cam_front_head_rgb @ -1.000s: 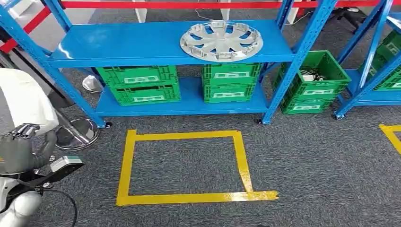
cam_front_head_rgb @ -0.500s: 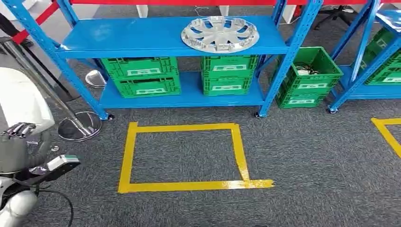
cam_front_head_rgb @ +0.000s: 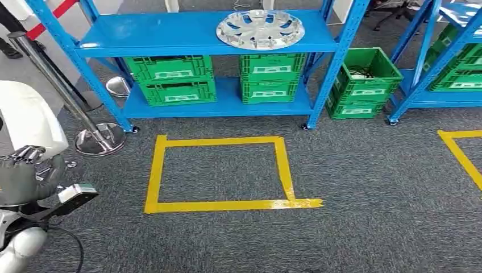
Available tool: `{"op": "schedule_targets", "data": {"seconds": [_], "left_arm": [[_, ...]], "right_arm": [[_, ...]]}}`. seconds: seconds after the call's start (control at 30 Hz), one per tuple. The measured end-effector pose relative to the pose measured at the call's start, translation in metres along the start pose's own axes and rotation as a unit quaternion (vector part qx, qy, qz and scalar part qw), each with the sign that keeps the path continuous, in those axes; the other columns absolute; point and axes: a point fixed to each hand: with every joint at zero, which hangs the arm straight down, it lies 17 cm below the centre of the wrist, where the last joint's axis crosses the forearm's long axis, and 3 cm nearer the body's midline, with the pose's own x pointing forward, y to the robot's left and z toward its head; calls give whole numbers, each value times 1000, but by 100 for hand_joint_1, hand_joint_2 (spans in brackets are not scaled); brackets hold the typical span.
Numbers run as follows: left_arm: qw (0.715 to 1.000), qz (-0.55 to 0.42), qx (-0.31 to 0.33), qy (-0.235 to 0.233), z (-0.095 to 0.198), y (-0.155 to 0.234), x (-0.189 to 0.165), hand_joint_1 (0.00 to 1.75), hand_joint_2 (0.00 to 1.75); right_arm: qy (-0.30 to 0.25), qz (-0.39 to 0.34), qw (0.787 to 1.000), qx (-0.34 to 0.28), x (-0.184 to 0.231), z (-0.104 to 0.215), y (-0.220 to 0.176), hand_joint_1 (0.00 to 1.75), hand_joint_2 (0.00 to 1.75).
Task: Take the parts from the cabinet and place them on the table.
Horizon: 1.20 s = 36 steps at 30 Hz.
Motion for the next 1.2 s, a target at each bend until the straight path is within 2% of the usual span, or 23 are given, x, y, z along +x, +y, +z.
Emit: {"op": "schedule_targets", "data": {"seconds": [0.77, 1.2], "left_arm": [[1000, 18, -7, -4, 4, -4, 4, 175, 175], [1000, 23, -1, -14, -6, -1, 8, 175, 175]], "right_arm": [[5, 9, 1000, 12, -4, 1, 11, 0, 0], [-1, 10, 1000, 15, 0, 0, 12, 0, 0]]}}
